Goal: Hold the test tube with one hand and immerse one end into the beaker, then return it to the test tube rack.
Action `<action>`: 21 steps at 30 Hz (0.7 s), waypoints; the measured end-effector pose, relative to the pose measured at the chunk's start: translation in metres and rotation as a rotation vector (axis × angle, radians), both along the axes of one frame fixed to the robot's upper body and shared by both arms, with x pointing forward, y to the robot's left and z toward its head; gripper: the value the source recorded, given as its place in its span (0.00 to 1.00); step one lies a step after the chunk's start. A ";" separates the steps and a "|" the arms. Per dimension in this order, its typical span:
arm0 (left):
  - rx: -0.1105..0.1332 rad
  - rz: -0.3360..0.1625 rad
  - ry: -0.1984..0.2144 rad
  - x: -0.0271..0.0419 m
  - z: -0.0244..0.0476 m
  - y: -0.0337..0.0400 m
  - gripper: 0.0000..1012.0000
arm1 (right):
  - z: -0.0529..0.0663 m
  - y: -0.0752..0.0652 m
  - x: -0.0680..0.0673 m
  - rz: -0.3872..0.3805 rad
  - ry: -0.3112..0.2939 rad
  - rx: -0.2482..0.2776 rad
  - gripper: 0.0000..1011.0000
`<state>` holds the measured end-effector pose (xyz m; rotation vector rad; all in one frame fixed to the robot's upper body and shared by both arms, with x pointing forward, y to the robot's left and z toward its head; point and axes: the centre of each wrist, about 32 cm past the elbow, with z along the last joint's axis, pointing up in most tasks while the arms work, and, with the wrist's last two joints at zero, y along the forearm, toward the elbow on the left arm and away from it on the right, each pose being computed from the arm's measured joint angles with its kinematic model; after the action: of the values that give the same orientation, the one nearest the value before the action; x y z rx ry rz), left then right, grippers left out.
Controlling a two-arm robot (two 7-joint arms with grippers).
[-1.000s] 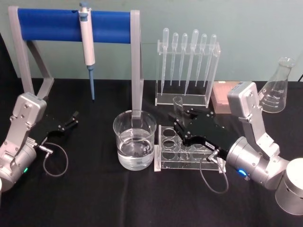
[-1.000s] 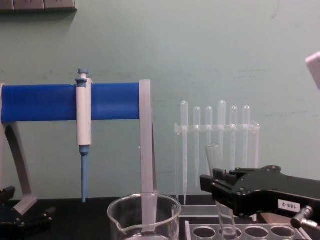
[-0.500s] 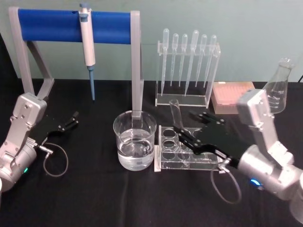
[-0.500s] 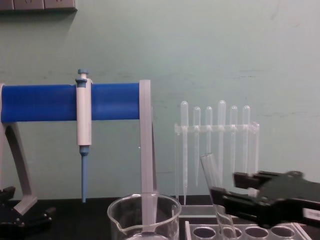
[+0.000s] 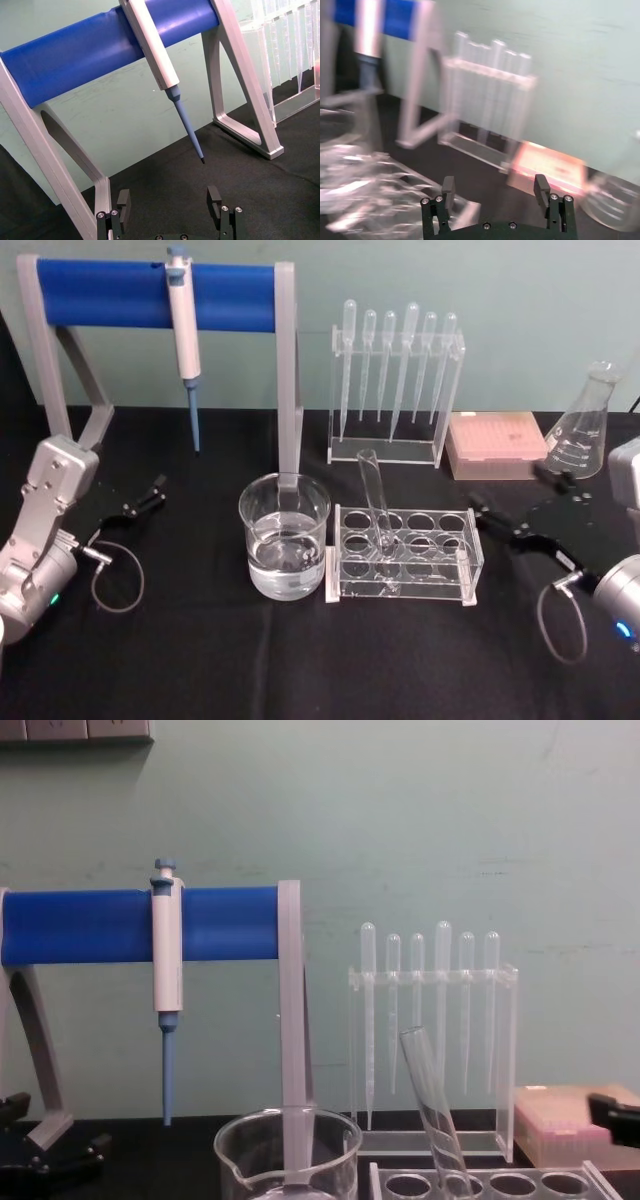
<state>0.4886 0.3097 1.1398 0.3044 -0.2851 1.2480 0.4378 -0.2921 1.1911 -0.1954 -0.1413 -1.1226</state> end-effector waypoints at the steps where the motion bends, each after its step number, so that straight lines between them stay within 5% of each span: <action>1: 0.000 0.000 0.000 0.0000 0.0000 0.0000 0.99 | -0.008 -0.001 0.003 -0.054 -0.013 -0.016 0.99; 10: 0.000 0.000 0.000 0.0000 0.0000 0.0000 0.99 | -0.065 -0.005 0.018 -0.221 -0.093 -0.082 0.99; 21: 0.000 0.000 0.000 0.0000 0.0000 0.0000 0.99 | -0.073 -0.003 0.020 -0.232 -0.096 -0.088 0.99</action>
<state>0.4886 0.3097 1.1398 0.3044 -0.2851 1.2480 0.4575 -0.2953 1.1186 -0.2412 -0.2588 -1.3583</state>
